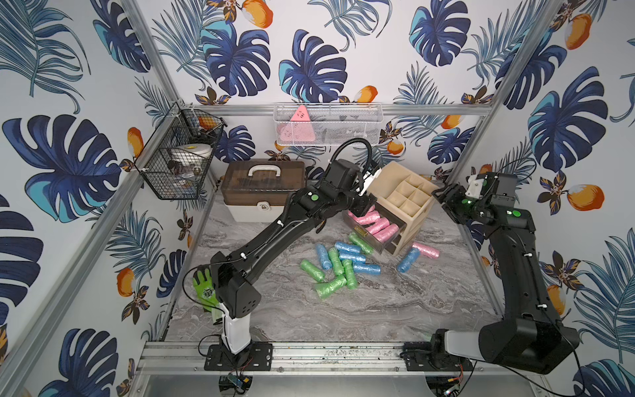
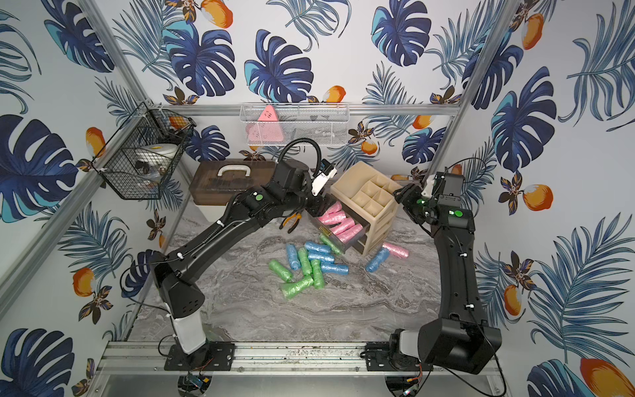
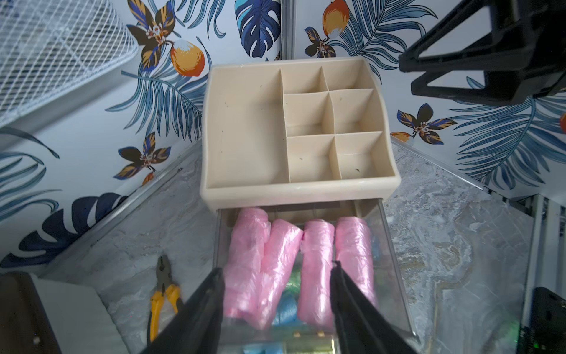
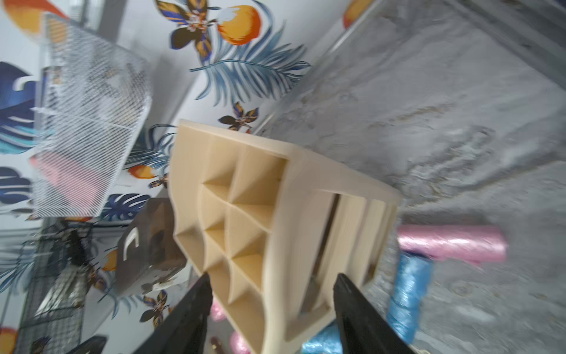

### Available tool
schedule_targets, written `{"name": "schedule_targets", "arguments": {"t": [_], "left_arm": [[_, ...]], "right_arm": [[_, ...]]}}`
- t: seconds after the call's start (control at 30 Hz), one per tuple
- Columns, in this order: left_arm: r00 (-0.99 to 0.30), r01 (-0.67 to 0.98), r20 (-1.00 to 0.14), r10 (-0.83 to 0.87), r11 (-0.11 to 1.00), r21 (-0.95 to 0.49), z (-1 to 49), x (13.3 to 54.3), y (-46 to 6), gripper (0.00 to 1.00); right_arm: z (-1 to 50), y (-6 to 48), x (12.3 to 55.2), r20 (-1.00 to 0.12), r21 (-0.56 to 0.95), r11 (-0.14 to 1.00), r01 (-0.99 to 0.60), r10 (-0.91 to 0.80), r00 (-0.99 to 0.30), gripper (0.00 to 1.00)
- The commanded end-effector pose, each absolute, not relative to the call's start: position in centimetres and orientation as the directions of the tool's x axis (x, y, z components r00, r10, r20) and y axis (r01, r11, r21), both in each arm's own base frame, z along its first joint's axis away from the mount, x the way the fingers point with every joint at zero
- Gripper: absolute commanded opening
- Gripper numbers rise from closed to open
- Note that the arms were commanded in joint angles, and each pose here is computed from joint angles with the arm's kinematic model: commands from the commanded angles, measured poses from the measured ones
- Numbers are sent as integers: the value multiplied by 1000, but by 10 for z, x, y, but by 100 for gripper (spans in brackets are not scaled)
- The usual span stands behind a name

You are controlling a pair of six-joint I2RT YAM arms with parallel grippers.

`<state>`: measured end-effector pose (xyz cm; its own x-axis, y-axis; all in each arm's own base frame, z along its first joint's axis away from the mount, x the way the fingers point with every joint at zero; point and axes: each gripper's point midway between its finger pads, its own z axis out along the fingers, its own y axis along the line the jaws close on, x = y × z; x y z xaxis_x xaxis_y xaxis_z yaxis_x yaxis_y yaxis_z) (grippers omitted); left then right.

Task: Sort the rolls of trash bags by color and place them into the drawer
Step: Place the roll of trash bags in the drawer, then pick up the roll of trash bags from the center of the board.

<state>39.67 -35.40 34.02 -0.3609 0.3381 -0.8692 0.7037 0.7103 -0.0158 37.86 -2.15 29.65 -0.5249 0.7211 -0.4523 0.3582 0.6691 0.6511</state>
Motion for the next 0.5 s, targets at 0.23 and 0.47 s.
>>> {"name": "schedule_targets", "arguments": {"t": [0.23,0.47], "left_arm": [[-602,574,-780,168,771,-277,286,353,-320,60],[-610,542,-780,137,791,-284,276,331,-294,59]], "right_arm": [[156,-64,328,-106,555,362,749,924,-367,67],[95,-68,324,10,500,209,841,969,-246,70]]}}
